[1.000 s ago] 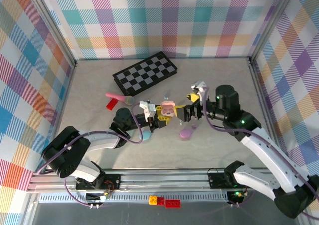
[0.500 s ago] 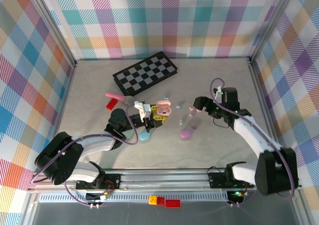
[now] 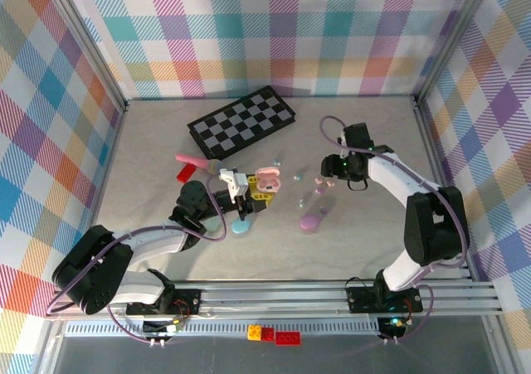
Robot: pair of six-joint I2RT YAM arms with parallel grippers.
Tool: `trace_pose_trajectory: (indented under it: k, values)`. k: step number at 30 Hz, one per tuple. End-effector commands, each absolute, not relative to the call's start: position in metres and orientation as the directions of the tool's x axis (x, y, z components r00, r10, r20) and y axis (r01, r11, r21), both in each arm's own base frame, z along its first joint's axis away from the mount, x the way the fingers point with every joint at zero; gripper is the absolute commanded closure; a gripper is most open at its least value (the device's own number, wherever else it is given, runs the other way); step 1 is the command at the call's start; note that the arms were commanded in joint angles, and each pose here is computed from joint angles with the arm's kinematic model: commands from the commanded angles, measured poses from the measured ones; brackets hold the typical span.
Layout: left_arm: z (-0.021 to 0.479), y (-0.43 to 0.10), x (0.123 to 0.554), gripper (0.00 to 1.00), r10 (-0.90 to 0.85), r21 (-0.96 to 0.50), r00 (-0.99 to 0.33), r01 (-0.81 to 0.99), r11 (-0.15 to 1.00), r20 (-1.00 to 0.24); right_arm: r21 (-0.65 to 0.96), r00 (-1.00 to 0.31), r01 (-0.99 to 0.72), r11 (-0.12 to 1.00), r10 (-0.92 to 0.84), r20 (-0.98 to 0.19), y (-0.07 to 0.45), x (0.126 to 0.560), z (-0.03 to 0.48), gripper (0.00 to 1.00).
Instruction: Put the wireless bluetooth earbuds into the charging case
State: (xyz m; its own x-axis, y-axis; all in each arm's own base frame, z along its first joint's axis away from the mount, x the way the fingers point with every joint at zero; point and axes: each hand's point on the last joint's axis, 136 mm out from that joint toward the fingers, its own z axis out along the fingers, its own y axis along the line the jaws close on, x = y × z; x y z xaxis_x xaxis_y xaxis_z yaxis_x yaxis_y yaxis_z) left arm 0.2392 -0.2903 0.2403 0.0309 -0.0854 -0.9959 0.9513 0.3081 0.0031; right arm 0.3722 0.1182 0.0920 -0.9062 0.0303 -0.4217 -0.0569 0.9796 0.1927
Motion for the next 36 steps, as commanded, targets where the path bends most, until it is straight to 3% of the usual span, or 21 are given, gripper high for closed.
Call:
trace_pose_trajectory:
  k: [1, 11, 22, 36]
  values:
    - [0.246, -0.278, 0.242, 0.64, -0.094, 0.04, 0.078, 0.936, 0.349, -0.993, -0.136, -0.928, -0.191, 0.972, -0.224, -0.299, 0.091, 0.356, 0.075, 0.42]
    - [0.238, -0.242, 0.251, 0.64, -0.058, 0.023, 0.055, 0.895, 0.446, -0.997, -0.45, -0.861, -0.386, 0.805, -0.49, -0.137, 0.104, 0.371, 0.058, 0.53]
    - [0.235, -0.222, 0.248, 0.64, -0.026, 0.043, 0.065, 0.864, 0.502, -0.998, -0.475, -0.829, -0.45, 0.756, -0.552, -0.092, 0.118, 0.382, 0.046, 0.63]
    - [0.238, -0.225, 0.249, 0.64, -0.038, 0.038, 0.064, 0.874, 0.484, -0.997, -0.44, -0.817, -0.5, 0.746, -0.575, -0.044, 0.129, 0.379, 0.029, 0.63]
